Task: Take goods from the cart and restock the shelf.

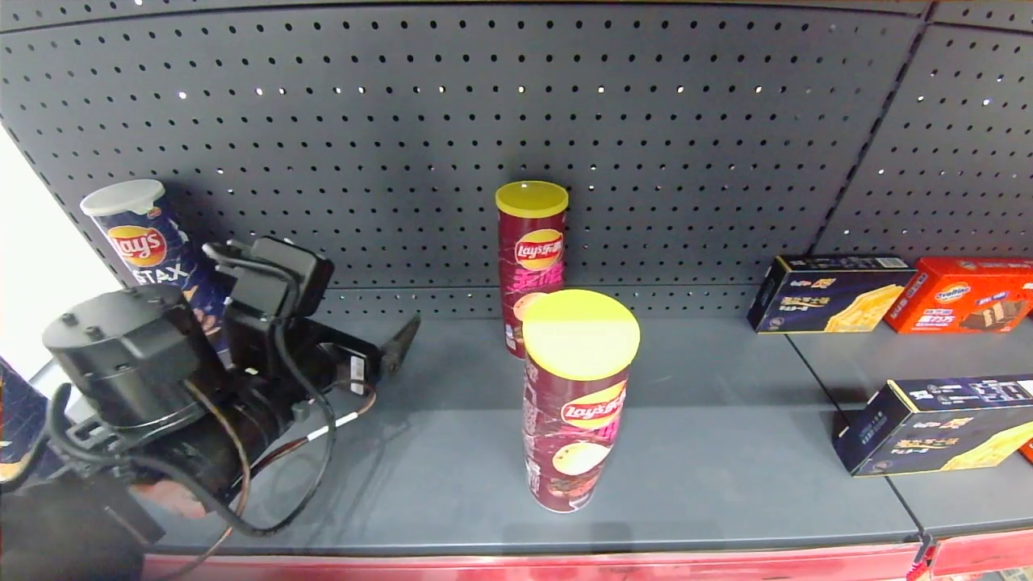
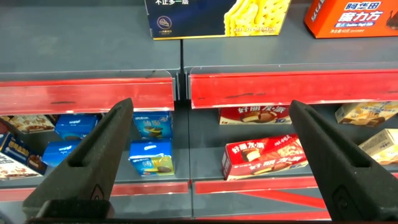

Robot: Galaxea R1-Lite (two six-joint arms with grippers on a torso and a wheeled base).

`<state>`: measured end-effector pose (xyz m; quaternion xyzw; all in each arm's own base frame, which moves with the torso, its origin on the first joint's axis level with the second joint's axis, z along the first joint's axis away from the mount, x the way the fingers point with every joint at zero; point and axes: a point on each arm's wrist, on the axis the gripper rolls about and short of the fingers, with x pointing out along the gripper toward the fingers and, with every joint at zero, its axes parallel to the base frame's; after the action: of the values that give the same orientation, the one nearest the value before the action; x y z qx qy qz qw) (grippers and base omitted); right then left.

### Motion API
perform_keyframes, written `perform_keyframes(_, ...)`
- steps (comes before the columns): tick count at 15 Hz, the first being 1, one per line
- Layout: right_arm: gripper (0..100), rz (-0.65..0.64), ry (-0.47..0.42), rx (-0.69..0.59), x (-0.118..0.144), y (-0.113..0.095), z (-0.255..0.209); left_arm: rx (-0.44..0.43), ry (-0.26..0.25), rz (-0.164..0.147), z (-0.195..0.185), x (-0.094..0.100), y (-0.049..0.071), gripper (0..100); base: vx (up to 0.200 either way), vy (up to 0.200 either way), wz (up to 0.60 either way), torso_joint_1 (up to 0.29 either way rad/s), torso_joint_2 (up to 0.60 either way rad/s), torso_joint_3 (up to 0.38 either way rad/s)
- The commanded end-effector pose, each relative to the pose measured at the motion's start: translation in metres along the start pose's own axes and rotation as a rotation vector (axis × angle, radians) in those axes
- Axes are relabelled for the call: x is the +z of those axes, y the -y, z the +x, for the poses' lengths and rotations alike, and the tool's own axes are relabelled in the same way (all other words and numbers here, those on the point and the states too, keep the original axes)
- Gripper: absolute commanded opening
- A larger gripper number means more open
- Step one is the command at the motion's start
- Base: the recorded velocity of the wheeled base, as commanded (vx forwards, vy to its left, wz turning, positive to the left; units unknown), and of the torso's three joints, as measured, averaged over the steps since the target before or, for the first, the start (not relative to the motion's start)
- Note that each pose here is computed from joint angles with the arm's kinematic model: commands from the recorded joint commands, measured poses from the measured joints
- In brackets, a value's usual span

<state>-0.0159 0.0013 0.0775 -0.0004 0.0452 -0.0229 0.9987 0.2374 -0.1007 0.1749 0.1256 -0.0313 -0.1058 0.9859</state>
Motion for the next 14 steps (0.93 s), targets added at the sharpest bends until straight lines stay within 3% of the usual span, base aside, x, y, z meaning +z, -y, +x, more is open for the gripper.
perform_keyframes(1,100,0.000,-0.002,0.000,0.000,0.000,0.000,0.011,0.049,-0.011,-0.050,0.009,-0.012,100,0.000,0.000,0.00,0.000,0.00,0.000)
perform_keyframes(5,100,0.000,-0.002,0.000,0.000,0.000,0.000,-0.028,0.083,-0.017,-0.111,-0.001,-0.018,100,0.000,0.000,0.00,0.000,0.00,0.000)
perform_keyframes(7,100,0.000,-0.002,0.000,0.000,0.000,0.000,-0.058,0.099,-0.021,-0.148,-0.015,-0.022,100,0.000,0.000,0.00,0.000,0.00,0.000)
perform_keyframes(8,100,0.000,-0.002,0.000,0.000,0.000,0.000,-0.047,0.098,-0.057,-0.160,-0.018,-0.025,100,0.000,0.000,0.00,0.000,0.00,0.000)
perform_keyframes(9,100,0.000,-0.002,0.000,0.000,0.000,0.000,-0.047,0.098,-0.057,-0.160,-0.018,-0.025,100,0.000,0.000,0.00,0.000,0.00,0.000)
perform_keyframes(11,100,0.000,-0.002,0.000,0.000,0.000,0.000,-0.066,0.024,-0.062,-0.222,-0.043,-0.033,100,0.000,0.000,0.00,0.000,0.00,0.000)
perform_keyframes(12,100,0.000,-0.002,0.000,0.000,0.000,0.000,-0.073,0.033,-0.066,-0.253,-0.065,-0.035,100,0.000,0.000,0.00,0.000,0.00,0.000)
perform_keyframes(13,100,0.000,-0.002,0.000,0.000,0.000,0.000,-0.053,0.086,-0.075,-0.279,-0.087,-0.035,100,0.000,0.000,0.00,0.000,0.00,0.000)
perform_keyframes(14,100,0.000,-0.002,0.000,0.000,0.000,0.000,-0.069,0.019,-0.055,-0.280,-0.094,-0.034,100,0.000,0.000,0.00,0.000,0.00,0.000)
